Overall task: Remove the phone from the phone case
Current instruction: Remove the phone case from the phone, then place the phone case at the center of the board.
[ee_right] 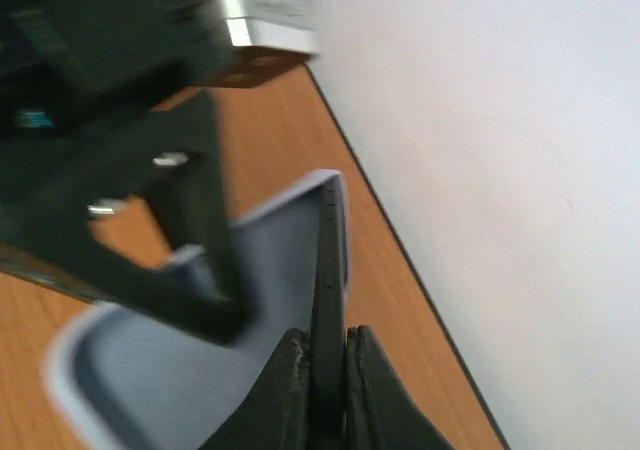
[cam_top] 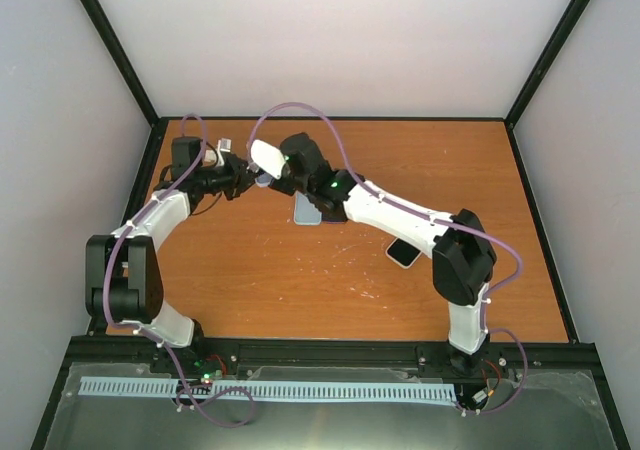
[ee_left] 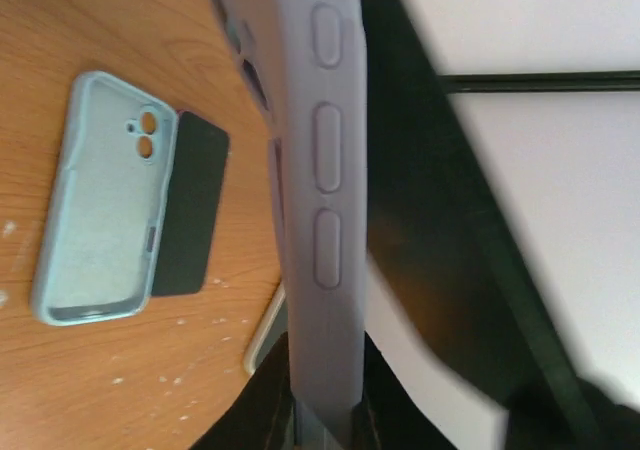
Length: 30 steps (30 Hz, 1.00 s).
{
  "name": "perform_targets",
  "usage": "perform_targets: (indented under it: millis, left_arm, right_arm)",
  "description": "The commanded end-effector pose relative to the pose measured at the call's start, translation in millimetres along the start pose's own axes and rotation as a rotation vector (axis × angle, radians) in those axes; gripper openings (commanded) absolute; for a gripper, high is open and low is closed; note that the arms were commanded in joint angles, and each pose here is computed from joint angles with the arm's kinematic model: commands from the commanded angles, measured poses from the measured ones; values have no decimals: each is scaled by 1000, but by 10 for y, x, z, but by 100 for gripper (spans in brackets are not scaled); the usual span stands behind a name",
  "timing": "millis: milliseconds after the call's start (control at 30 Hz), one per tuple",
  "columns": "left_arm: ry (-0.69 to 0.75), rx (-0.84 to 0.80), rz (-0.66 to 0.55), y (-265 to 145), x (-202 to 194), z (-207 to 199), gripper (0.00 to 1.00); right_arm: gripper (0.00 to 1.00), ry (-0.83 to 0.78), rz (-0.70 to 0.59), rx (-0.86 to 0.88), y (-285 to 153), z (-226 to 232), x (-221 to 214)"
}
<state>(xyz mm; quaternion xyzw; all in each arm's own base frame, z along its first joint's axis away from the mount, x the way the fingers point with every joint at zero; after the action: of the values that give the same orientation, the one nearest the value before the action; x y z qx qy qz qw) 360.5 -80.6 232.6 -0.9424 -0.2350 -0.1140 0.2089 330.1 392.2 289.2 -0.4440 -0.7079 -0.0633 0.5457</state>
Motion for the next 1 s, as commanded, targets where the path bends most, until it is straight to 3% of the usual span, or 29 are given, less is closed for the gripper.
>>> perform_targets:
  millis: [0,267,667,967]
  left_arm:
    - [70,203,-36,-53,-44,352,0]
    - [147,240,-38,-64,-32,377,1]
    - [547,144,123,-31,-51,265,1]
    - [497,111,244,181,-115,682,1]
  right_arm:
    - [3,195,-281,-246,-779,-934,735]
    - [3,252,-276,-245,-934,-1067,699]
    - [3,263,-150,-213,-1209,-1384,143]
    - [3,277,-82,-220,-1397,-1483,-217]
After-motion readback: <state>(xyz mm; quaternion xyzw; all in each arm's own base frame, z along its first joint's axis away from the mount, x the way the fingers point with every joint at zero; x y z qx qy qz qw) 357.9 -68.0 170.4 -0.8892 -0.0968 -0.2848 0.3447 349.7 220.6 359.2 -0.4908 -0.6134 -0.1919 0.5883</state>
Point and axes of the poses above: each gripper's point midway between its finger pads, its own y axis out along the fingers, its own z axis along the line the jaws close on, x = y × z, the point moved 8 cm from there along -y, back along the fingers, and after that the axes turned 14 degrees about y, right-handed, at the moved point
